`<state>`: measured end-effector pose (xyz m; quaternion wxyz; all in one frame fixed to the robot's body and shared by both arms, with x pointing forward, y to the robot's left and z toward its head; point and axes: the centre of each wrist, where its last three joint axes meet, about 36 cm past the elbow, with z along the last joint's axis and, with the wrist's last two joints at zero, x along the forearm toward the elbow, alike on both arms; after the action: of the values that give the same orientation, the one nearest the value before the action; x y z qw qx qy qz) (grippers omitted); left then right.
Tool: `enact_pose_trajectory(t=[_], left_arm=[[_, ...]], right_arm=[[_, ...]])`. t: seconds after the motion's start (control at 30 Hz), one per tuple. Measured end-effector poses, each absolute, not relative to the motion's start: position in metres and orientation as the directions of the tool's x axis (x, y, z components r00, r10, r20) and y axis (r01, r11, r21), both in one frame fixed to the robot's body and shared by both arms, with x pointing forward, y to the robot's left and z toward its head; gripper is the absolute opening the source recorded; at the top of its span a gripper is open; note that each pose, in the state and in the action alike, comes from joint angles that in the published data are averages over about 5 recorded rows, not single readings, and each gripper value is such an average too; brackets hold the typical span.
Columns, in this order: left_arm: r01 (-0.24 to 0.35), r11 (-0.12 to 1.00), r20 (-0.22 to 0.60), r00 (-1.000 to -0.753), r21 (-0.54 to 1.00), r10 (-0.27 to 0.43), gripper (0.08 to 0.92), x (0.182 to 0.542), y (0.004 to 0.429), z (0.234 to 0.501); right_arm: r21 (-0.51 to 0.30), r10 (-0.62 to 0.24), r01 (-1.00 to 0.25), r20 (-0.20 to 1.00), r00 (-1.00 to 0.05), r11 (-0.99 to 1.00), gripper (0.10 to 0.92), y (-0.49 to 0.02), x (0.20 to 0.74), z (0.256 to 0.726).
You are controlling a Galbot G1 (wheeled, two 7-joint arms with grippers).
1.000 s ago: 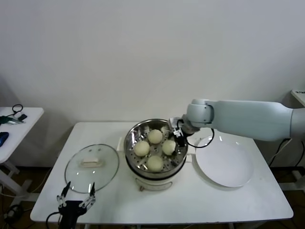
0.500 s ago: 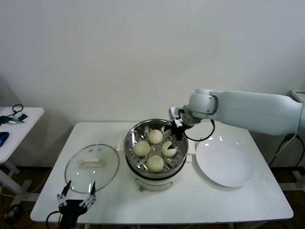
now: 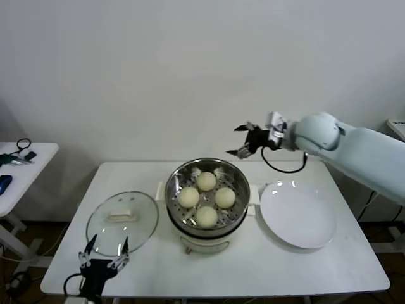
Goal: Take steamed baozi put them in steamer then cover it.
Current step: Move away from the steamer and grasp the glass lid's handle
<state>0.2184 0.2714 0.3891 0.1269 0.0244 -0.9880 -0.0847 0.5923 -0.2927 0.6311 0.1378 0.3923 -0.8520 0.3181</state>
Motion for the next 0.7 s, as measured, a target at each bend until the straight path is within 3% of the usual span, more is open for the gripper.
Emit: enact_pose_trajectory(t=[0.33,0.53,0.7], left_arm=[[-0.012,0.980,0.206,-0.977,0.198,-0.054,0.823,0.234,0.278,0.385],[-0.007,0.972,0.171,-0.984,0.236,-0.048,0.823,0.240,0.281,0.382],[-0.015,0.956,0.144,-0.988,0.292,-0.059,0.823,0.242,0.285,0.377]], right_arm=[[-0.359,-0.511,-0.561,0.231,-0.828,0.746,0.823,-0.361,0.546,0.558],[-0.251,-0.440,-0.445,0.079,-0.894,0.859,0.823,-0.393,0.506,0.494],[-0.150,-0.362,-0.362,0.028,-0.932,0.920,0.823,-0.410,0.452,0.422]])
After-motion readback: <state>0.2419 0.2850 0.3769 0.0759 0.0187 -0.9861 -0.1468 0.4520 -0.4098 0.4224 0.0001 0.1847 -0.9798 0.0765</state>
